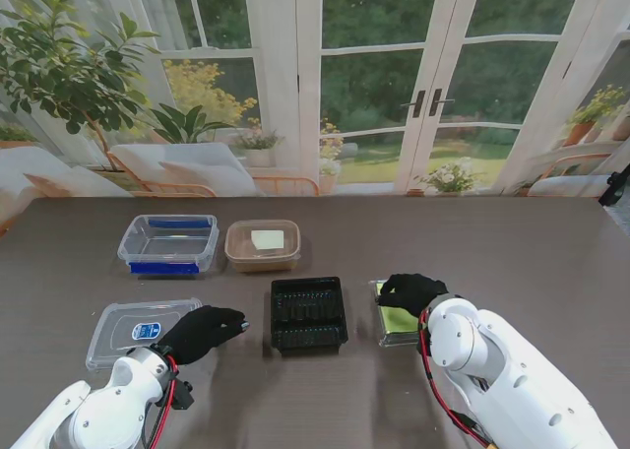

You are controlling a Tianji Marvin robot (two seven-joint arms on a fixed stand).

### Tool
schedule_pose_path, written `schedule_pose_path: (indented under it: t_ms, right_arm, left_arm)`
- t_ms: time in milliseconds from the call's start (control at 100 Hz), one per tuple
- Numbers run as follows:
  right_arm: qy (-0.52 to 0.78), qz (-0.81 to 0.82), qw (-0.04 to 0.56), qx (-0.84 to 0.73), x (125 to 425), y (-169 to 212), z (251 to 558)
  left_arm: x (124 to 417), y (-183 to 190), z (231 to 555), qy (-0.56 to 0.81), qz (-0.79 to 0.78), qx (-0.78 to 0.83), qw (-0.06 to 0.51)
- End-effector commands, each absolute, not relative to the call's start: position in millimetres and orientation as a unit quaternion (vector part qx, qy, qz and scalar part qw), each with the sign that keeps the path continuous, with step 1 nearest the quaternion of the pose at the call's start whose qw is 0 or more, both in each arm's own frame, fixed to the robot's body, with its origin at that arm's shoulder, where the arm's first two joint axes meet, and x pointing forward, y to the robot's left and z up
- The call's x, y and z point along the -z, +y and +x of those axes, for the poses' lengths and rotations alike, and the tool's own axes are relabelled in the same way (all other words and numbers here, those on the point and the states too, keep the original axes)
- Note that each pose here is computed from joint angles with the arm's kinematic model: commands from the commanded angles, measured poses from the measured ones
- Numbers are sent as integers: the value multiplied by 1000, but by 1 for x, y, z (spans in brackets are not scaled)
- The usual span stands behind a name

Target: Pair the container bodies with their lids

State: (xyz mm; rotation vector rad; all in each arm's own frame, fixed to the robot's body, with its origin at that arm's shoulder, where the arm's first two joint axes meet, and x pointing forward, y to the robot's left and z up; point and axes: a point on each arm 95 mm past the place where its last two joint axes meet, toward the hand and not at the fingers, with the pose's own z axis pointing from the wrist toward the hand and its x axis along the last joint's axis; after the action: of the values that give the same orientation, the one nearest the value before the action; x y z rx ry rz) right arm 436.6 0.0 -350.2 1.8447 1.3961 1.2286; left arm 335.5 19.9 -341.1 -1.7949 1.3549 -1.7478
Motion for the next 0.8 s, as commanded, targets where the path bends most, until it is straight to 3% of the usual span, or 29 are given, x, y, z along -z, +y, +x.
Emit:
schedule_pose_path:
  t_ms: [0,430,790]
  right_arm:
    - [536,701,225,-414,384,3,411]
    - [538,692,206,-436,372,7,391]
    - [518,663,231,-489,345,17,399]
  left_arm:
    - [341,18,334,476,-624,604,138]
    - [340,18,334,480,-626,600,134]
    - [340,18,333,479,-629,598,135]
